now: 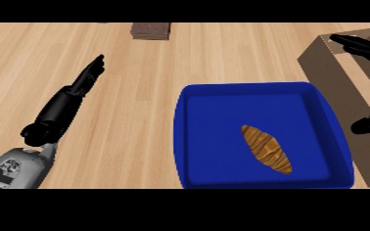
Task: Pick the croissant from the tray and place it in the cardboard box
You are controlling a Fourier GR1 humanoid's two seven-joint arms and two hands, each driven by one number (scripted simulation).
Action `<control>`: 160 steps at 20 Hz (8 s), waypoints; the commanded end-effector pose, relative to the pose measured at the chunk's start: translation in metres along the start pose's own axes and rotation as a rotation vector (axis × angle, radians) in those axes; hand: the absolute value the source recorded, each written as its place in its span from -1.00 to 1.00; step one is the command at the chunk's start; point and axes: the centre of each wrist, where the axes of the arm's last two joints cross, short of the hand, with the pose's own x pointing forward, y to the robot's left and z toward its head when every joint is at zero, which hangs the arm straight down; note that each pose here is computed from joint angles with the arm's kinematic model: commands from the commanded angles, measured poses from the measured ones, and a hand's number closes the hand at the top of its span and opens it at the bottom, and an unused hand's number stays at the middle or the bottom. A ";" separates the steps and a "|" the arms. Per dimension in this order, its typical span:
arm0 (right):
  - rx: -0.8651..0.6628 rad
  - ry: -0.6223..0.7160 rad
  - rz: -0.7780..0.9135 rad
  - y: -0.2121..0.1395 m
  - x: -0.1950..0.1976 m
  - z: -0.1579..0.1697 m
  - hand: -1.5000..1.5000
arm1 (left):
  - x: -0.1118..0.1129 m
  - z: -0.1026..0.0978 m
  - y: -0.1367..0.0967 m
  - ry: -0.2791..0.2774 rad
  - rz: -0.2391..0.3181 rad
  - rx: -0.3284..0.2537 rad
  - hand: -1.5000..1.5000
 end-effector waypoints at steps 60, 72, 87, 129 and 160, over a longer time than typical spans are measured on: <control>0.644 0.263 0.576 0.212 0.041 -0.033 -1.00 | -0.002 0.002 0.001 0.014 -0.008 0.013 0.00; 0.696 0.259 0.557 0.221 0.000 -0.036 -1.00 | 0.008 -0.004 -0.005 0.003 0.002 -0.003 0.00; 0.449 -0.075 0.619 0.207 0.022 -0.045 1.00 | -0.002 -0.018 0.002 0.011 -0.002 0.011 0.00; -0.588 1.711 0.408 -0.053 -0.052 -0.022 1.00 | -0.008 -0.004 -0.002 0.010 0.000 0.005 0.00; -1.430 1.108 -0.278 -0.060 -0.048 0.133 -1.00 | -0.001 0.004 0.021 0.011 -0.004 0.009 0.00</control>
